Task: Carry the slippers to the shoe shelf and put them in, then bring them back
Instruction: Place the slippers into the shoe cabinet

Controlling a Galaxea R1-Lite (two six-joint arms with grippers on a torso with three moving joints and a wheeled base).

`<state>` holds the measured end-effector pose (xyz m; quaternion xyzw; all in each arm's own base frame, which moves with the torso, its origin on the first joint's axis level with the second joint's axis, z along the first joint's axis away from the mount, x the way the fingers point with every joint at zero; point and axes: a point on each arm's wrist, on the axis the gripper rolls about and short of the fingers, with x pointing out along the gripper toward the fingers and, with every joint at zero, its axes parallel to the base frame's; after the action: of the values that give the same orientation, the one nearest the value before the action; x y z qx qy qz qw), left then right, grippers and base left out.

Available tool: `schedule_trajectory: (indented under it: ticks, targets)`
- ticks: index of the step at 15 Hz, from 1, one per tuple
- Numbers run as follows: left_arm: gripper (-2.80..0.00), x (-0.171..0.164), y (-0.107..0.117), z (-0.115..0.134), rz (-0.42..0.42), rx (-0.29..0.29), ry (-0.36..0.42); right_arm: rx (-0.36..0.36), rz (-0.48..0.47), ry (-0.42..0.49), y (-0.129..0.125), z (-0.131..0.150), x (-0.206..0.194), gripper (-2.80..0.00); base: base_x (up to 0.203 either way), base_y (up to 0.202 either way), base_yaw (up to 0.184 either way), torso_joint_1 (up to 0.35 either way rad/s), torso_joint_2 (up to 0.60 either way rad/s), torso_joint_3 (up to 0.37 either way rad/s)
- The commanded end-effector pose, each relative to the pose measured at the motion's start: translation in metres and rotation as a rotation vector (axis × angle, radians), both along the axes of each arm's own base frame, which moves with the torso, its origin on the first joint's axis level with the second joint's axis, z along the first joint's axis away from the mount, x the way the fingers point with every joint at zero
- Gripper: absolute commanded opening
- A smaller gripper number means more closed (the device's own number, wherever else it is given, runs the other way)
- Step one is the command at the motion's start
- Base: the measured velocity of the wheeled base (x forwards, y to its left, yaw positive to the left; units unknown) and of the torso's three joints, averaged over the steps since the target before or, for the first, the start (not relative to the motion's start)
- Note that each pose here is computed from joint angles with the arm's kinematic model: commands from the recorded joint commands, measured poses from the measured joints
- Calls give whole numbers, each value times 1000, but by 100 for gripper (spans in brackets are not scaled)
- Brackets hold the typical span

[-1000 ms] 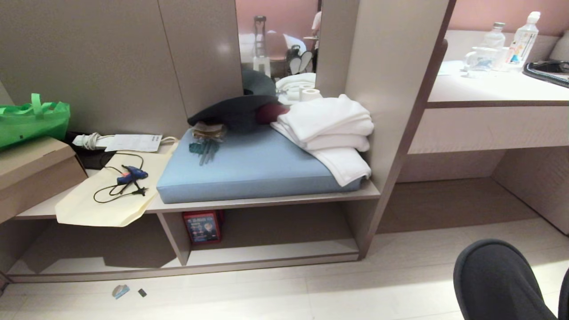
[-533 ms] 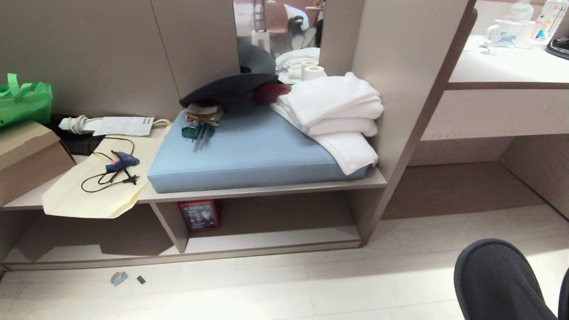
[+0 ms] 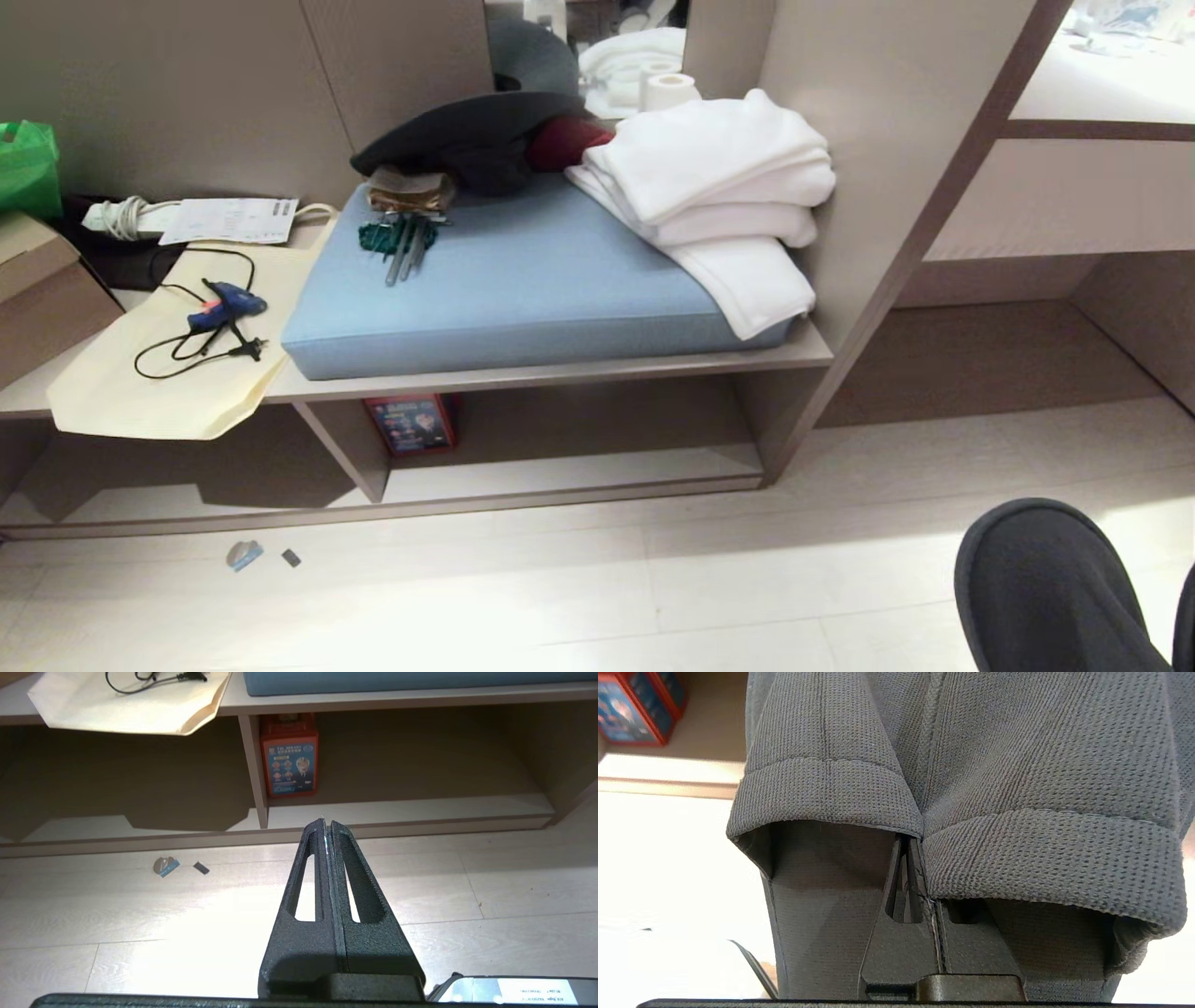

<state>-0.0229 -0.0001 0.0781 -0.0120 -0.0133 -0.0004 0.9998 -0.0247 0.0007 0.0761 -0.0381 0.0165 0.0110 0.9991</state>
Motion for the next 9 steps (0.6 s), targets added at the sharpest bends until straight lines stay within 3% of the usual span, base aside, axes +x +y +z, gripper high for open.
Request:
schedule_trajectory:
  ticks: [1, 9]
  targets:
    - [-280, 1, 0, -2, 0, -1, 8, 0, 1, 3, 0, 0, 0, -280, 0, 0, 0, 6, 2, -198]
    - [-280, 1, 0, -2, 0, -2, 8, 0, 1, 3, 0, 0, 0, -280, 0, 0, 0, 3, 3, -196]
